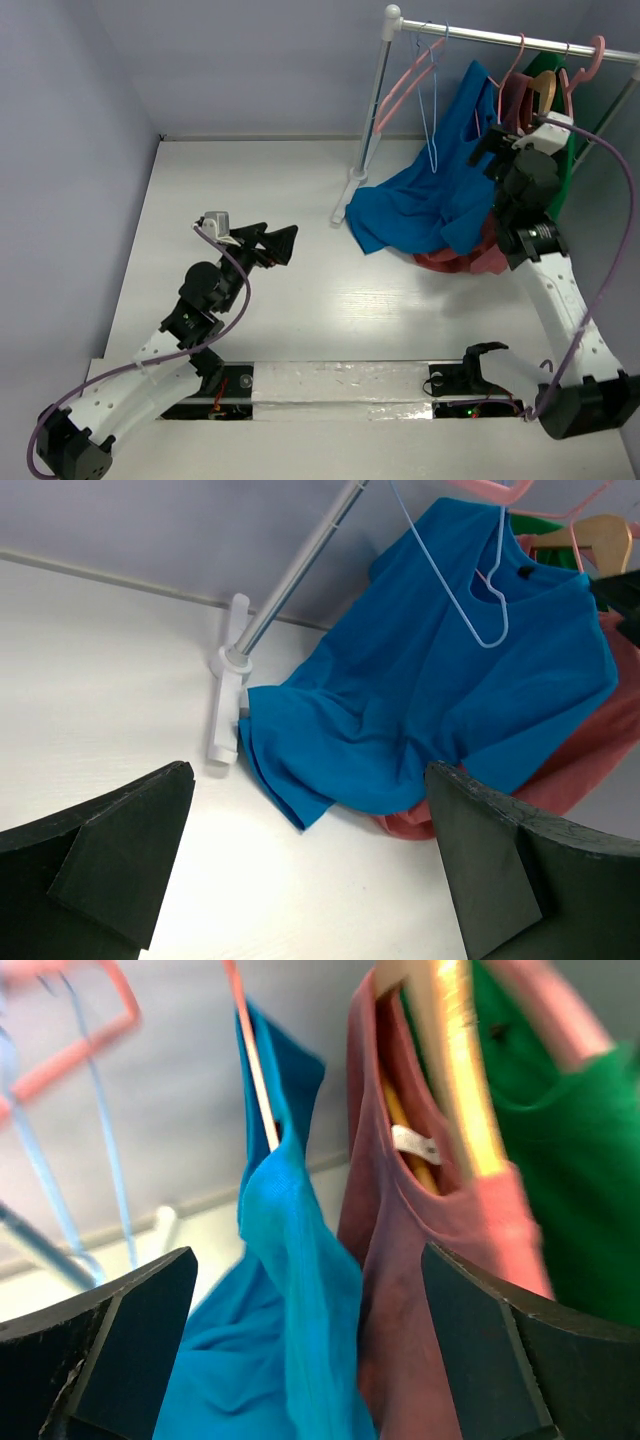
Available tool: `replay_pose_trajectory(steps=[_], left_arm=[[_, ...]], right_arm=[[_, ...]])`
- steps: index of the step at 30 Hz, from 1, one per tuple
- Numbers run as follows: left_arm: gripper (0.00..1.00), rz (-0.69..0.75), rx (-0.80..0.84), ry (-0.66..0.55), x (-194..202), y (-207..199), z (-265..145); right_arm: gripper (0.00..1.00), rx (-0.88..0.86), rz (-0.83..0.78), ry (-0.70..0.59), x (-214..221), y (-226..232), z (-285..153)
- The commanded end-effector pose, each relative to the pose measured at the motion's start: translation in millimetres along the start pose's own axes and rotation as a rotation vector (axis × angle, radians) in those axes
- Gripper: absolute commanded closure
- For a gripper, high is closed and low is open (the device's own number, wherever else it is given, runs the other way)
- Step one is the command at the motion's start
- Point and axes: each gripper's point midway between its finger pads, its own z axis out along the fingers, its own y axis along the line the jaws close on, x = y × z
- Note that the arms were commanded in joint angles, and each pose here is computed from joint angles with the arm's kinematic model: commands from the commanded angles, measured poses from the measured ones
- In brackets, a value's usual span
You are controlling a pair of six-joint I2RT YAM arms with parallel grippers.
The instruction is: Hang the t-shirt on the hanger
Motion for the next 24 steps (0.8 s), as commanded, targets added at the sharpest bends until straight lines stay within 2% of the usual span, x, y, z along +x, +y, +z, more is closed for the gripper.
replay_pose_trajectory(steps=[1,4,6,7,11,13,17,19,22,24], left_arm=[[0.01,-0.03,-0.024,-0.097,-22.6,2.2,-4.7],[0.01,-0.049,-0.019,-0.12,-32.5,-1.5,-8.1],[0.01,-0.079,0.011,-0.129,-43.3,-12.8,-10.1],[0.01,-0.088,0.044,-0.119,-45.5,-21.0,-10.9],[0.01,-0.147,0.132,-0.105,-69.1,-51.4,-21.0],[0.01,-0.157,0.188,-0.149,-97.5,-69.8,-34.7],[0.01,-0.147,0.209,-0.205,-125.6,-78.0,-57.9],[0.01,-0.126,0.221,-0.238,-142.1,-83.1,-69.6],[0.01,-0.103,0.175,-0.231,-142.8,-75.0,-72.8],[0.01,-0.106,0.095,-0.166,-129.1,-61.7,-67.5]], right_arm=[[0.0,-0.058,0.147,-0.101,-53.2,-9.3,-48.2],[0.0,-0.123,0.218,-0.079,-44.8,-9.6,-75.0],[0.0,-0.253,0.283,-0.065,-47.1,1.5,-105.3],[0.0,-0.308,0.286,-0.021,-34.4,12.1,-107.1],[0.0,-0.707,0.318,-0.02,-43.9,47.1,-189.0],[0.0,-0.825,0.321,-0.062,-52.3,47.3,-227.7],[0.0,-0.878,0.323,-0.156,-63.9,31.5,-269.3],[0.0,-0.865,0.323,-0.166,-62.7,25.1,-275.8],[0.0,-0.84,0.299,-0.157,-56.1,19.6,-276.3],[0.0,-0.831,0.281,-0.128,-49.1,20.5,-271.7]])
